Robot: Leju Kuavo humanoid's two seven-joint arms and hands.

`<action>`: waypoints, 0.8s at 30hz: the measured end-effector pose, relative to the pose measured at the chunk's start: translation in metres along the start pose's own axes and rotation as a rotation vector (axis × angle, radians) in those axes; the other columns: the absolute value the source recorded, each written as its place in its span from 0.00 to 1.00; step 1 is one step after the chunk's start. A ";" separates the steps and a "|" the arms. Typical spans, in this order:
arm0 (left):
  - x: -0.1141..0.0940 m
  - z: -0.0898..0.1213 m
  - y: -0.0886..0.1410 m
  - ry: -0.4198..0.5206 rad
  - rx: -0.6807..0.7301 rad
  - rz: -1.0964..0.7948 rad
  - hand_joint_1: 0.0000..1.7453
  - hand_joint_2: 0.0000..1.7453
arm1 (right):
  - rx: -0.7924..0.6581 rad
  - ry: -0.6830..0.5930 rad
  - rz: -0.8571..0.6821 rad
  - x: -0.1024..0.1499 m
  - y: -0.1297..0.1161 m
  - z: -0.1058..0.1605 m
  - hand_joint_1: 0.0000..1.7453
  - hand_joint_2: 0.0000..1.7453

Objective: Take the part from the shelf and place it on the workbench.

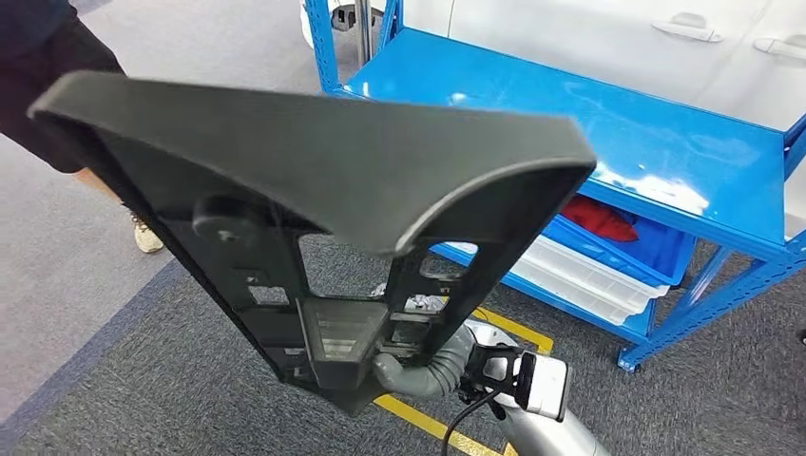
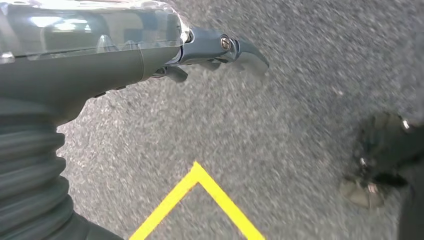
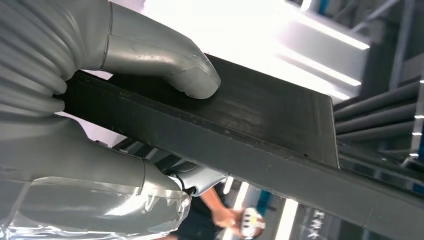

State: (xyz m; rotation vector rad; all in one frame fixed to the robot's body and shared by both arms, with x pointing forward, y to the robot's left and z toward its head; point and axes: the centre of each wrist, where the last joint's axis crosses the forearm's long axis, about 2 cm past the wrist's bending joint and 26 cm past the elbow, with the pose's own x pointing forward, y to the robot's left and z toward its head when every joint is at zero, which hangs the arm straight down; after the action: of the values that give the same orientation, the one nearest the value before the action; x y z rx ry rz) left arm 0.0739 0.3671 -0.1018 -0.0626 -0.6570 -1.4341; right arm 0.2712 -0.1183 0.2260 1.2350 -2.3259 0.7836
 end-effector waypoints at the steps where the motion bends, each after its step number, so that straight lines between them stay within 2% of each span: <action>1: 0.000 0.000 0.000 -0.003 -0.002 0.001 0.00 1.00 | -0.001 -0.012 -0.007 0.000 -0.001 -0.004 1.00 1.00; 12: 0.000 0.000 0.004 0.004 -0.004 0.002 0.00 1.00 | -0.002 -0.080 -0.049 0.000 0.003 -0.023 1.00 1.00; 24: -0.004 0.002 0.004 0.034 -0.050 -0.022 0.00 1.00 | -0.038 -0.044 -0.027 0.000 0.014 -0.009 1.00 1.00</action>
State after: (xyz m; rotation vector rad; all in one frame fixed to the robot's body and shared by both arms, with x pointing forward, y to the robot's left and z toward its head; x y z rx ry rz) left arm 0.0763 0.3727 -0.1007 -0.0704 -0.5957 -1.4701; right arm 0.2603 -0.1056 0.2289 1.2772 -2.3426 0.7071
